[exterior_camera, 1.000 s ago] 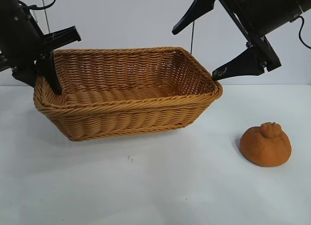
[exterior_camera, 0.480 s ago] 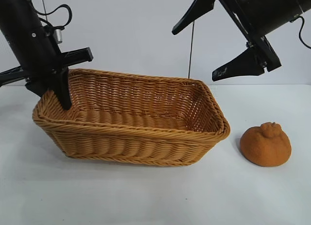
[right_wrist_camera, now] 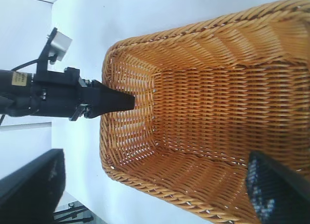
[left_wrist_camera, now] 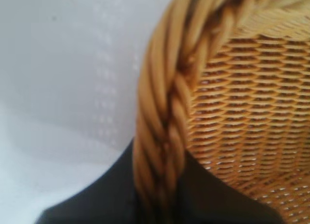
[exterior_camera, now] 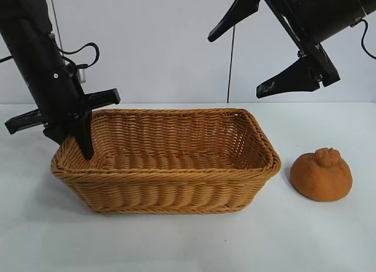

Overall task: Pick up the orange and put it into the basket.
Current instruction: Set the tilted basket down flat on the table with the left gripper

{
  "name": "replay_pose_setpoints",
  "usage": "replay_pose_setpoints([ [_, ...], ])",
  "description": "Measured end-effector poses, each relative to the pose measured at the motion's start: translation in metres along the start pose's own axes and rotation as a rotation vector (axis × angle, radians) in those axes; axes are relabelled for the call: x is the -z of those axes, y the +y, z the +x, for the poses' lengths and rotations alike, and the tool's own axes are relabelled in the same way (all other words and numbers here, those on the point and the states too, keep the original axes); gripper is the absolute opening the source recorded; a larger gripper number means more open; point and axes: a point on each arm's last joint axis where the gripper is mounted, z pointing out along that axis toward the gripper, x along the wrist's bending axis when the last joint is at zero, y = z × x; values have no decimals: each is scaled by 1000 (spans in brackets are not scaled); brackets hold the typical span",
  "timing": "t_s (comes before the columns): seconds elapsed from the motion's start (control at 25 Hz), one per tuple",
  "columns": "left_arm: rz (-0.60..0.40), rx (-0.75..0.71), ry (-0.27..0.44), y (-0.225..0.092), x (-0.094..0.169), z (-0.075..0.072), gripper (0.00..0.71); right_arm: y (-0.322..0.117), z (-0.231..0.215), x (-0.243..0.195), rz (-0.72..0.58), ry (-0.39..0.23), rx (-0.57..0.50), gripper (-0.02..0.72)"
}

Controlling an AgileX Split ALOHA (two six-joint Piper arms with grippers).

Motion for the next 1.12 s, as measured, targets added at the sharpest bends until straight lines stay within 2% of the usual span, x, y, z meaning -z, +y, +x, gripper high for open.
replay_pose_setpoints([
  [0.08,0,1,-2,0,0,0,88,0,0,0,0,0,0,694],
  [0.16,3,4,-5,0,0,0,167,0,0,0,0,0,0,694],
  [0.24,6,6,-8,0,0,-1,320,0,0,0,0,0,0,694],
  [0.28,11,6,-8,-1,0,-1,428,0,0,0,0,0,0,694],
  [0.32,16,6,-7,-1,0,-1,493,0,0,0,0,0,0,694],
  [0.36,27,6,-6,-2,0,0,550,0,0,0,0,0,0,694],
  [0.44,41,6,-4,-4,0,0,607,0,0,0,0,0,0,694],
  [0.6,21,-6,-12,-5,13,-4,636,0,0,0,0,0,0,694],
  [0.8,-72,-79,20,-7,60,-13,643,0,0,0,0,0,0,694],
  [1.0,-189,-171,123,-9,111,-16,643,0,0,0,5,2,-1,694],
  [1.12,-233,-200,203,-9,129,-11,643,-1,0,0,6,2,-1,694],
])
